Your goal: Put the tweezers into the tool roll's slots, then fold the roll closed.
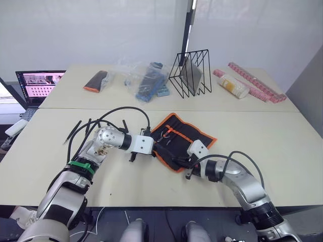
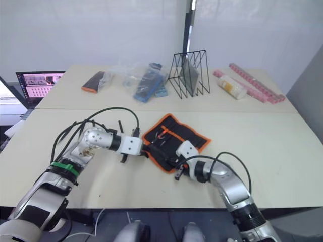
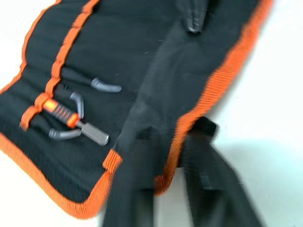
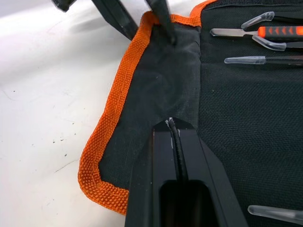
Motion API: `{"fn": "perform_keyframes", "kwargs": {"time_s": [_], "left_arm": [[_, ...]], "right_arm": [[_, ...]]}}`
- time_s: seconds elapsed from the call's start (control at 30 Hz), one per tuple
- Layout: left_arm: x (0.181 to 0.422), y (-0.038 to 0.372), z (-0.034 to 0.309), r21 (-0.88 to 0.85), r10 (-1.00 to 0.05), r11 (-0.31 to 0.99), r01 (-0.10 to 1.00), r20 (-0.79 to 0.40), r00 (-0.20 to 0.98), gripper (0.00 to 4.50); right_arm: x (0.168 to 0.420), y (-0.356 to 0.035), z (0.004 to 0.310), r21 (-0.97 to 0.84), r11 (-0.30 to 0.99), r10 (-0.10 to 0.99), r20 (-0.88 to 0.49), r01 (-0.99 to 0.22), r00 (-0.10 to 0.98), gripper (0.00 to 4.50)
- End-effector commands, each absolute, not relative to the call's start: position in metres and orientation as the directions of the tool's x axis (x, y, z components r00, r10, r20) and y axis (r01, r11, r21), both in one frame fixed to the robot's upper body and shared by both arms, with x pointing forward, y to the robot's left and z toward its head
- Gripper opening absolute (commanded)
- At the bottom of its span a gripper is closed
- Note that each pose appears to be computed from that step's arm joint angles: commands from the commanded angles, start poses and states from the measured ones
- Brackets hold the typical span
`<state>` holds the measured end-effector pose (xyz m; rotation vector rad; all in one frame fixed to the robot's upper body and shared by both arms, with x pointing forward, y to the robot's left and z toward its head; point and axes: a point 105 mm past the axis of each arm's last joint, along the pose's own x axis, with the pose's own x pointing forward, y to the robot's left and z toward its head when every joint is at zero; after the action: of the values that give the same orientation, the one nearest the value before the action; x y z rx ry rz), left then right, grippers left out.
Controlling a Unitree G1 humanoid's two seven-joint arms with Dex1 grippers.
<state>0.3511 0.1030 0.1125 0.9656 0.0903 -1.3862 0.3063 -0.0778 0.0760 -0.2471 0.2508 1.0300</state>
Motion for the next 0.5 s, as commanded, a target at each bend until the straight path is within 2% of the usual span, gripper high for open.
{"fn": "perform_keyframes", "kwargs": {"time_s": [0.03,0.13,0.23,0.3,0.33,0.5], "left_arm": [[0.345,0.108,0.140,0.411,-0.856,0.012,0.911,-0.467,0.222,2.54],[0.345,0.103,0.195,0.313,-0.943,0.174,0.934,-0.220,0.249,3.53],[0.346,0.096,0.218,0.273,-0.953,0.248,0.930,-0.104,0.284,4.48],[0.354,0.089,0.211,0.243,-0.927,0.324,0.914,-0.110,0.358,4.48],[0.359,0.087,0.204,0.236,-0.908,0.362,0.902,-0.127,0.398,4.31],[0.353,0.066,0.167,0.148,-0.889,0.397,0.906,-0.184,0.420,2.76]], "right_arm": [[0.301,-0.086,0.048,-0.047,0.503,0.771,-0.427,-0.863,0.472,0.00],[0.302,-0.087,0.047,-0.052,0.503,0.765,-0.438,-0.863,0.473,0.00],[0.302,-0.088,0.047,-0.050,0.503,0.764,-0.441,-0.863,0.471,0.00],[0.302,-0.087,0.048,-0.049,0.499,0.766,-0.442,-0.865,0.467,0.00],[0.302,-0.086,0.048,-0.050,0.498,0.766,-0.443,-0.866,0.466,0.00],[0.301,-0.086,0.048,-0.050,0.497,0.765,-0.447,-0.866,0.464,0.00]]}}
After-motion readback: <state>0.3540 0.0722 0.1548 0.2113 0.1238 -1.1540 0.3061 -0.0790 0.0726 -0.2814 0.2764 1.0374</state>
